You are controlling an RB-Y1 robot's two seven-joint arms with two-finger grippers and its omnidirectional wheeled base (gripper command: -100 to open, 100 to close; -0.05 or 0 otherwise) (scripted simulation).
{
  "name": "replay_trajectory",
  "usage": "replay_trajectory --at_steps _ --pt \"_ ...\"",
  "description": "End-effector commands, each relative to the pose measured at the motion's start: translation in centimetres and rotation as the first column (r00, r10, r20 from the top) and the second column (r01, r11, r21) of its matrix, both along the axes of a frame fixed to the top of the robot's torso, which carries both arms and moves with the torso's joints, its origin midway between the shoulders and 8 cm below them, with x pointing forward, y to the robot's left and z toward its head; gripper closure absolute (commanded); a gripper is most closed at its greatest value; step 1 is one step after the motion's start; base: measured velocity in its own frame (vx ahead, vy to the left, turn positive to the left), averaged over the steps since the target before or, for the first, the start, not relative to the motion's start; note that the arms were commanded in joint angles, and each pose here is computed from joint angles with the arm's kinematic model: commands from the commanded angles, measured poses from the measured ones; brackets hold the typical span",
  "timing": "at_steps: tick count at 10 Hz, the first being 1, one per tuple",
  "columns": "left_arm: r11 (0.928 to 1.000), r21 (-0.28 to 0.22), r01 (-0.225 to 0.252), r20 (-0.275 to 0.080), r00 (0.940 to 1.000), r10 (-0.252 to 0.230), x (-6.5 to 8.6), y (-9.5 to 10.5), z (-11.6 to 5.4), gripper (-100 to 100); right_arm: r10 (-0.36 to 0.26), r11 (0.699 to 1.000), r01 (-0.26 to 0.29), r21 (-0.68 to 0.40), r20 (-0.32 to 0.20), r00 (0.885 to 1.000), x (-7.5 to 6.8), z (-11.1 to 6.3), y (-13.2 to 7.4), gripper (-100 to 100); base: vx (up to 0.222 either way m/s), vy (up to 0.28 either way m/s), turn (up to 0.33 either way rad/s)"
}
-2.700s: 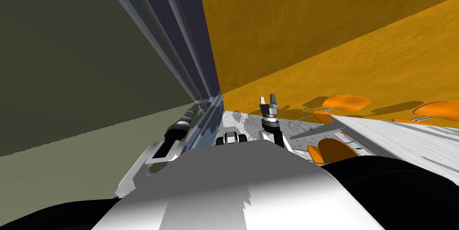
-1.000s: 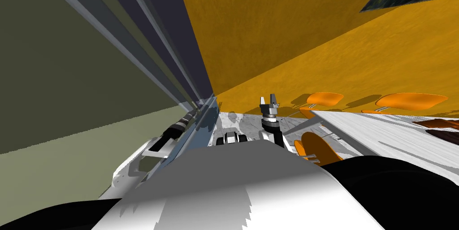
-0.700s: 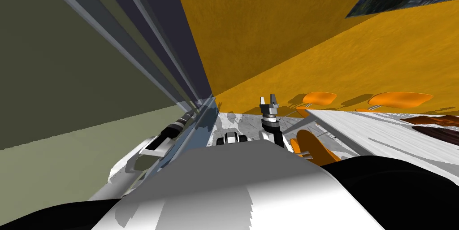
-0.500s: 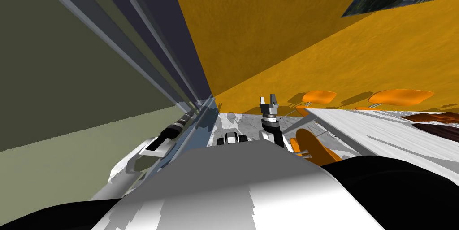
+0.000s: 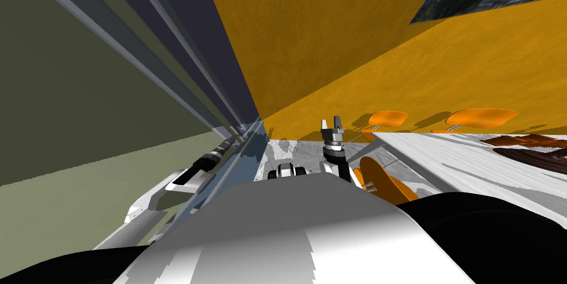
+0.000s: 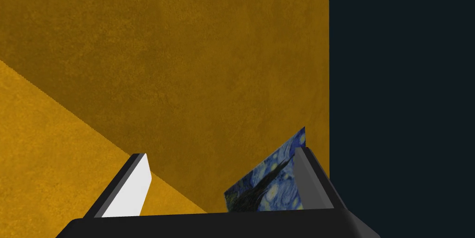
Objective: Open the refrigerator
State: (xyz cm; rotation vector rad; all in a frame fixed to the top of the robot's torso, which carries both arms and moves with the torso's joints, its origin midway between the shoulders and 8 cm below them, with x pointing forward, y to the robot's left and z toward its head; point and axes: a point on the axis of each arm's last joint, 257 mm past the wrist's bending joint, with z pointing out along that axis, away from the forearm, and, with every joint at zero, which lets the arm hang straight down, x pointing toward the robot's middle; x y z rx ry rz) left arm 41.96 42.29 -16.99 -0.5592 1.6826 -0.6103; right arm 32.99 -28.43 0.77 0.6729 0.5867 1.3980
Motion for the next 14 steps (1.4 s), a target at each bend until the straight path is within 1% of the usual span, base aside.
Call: replay_trajectory --at_steps 1,2,3,4,5,6,7,8,9,10,11,12,13,14 --pt "1.0000 -0.003 -0.003 -0.013 0.9999 0.003 -0.1 2.6 -0.1 -100 0.000 1.000 0.000 0.000 0.000 1.000 0.0 0.0 0.0 0 -0.038 -0.103 -0.042" --pt "0.9994 -0.024 -0.024 -0.016 0.9996 0.023 -0.3 3.6 -0.5 -100 0.000 1.000 0.000 0.000 0.000 1.000 0.0 0.0 0.0 0 -0.015 -0.064 0.006" --pt "0.9986 -0.016 -0.051 -0.032 0.9982 0.050 -0.5 5.1 -1.3 -100 0.000 1.000 0.000 0.000 0.000 1.000 0.0 0.0 0.0 0 0.009 -0.031 -0.018" --pt "0.9981 -0.013 -0.060 -0.038 0.9975 0.060 -0.6 5.6 -1.6 -100 0.000 1.000 0.000 0.000 0.000 1.000 0.0 0.0 0.0 0 0.008 -0.013 -0.003" --pt "0.9990 0.000 -0.045 0.000 0.9990 0.045 0.0 6.8 0.4 -100 0.000 1.000 0.000 0.000 0.000 1.000 0.0 0.0 0.0 0 -0.027 -0.092 -0.116" --pt "0.9980 -0.003 -0.063 0.002 0.9980 0.063 -0.1 8.4 0.6 -100 0.000 1.000 0.000 0.000 0.000 1.000 0.0 0.0 0.0 0 -0.016 -0.122 -0.050" --pt "0.9954 -0.015 -0.095 -0.010 0.9955 0.095 -0.4 9.8 0.0 -100 0.000 1.000 0.000 0.000 0.000 1.000 0.0 0.0 0.0 0 -0.006 -0.066 -0.014" --pt "0.9942 -0.010 -0.107 -0.016 0.9941 0.107 -0.6 10.4 -0.3 -100 0.000 1.000 0.000 0.000 0.000 1.000 0.0 0.0 0.0 0 -0.011 -0.019 -0.009" --pt "0.9946 0.007 -0.104 0.015 0.9945 0.104 0.0 11.8 1.8 -100 0.000 1.000 0.000 0.000 0.000 1.000 0.0 0.0 0.0 0 -0.024 -0.096 -0.131" --pt "0.9936 0.006 -0.112 0.024 0.9934 0.112 0.1 12.8 2.5 -100 0.000 1.000 0.000 0.000 0.000 1.000 0.0 0.0 0.0 0 -0.031 -0.115 -0.067" --pt "0.9916 -0.013 -0.129 0.038 0.9909 0.129 -0.1 13.8 2.7 -100 0.000 1.000 0.000 0.000 0.000 1.000 0.0 0.0 0.0 0 -0.022 -0.061 -0.002" --pt "0.9886 -0.005 -0.150 0.029 0.9882 0.150 -0.5 14.9 2.3 -100 0.000 1.000 0.000 0.000 0.000 1.000 0.0 0.0 0.0 0 -0.003 -0.019 -0.021" --pt "0.9868 -0.001 -0.162 0.025 0.9865 0.162 -0.7 15.5 2.1 -100 0.000 1.000 0.000 0.000 0.000 1.000 0.0 0.0 0.0 0 0.005 -0.005 -0.020" --pt "0.9860 0.016 -0.166 0.070 0.9839 0.165 -0.2 17.2 4.7 -100 0.000 1.000 0.000 0.000 0.000 1.000 0.0 0.0 0.0 0 -0.023 -0.100 -0.131"
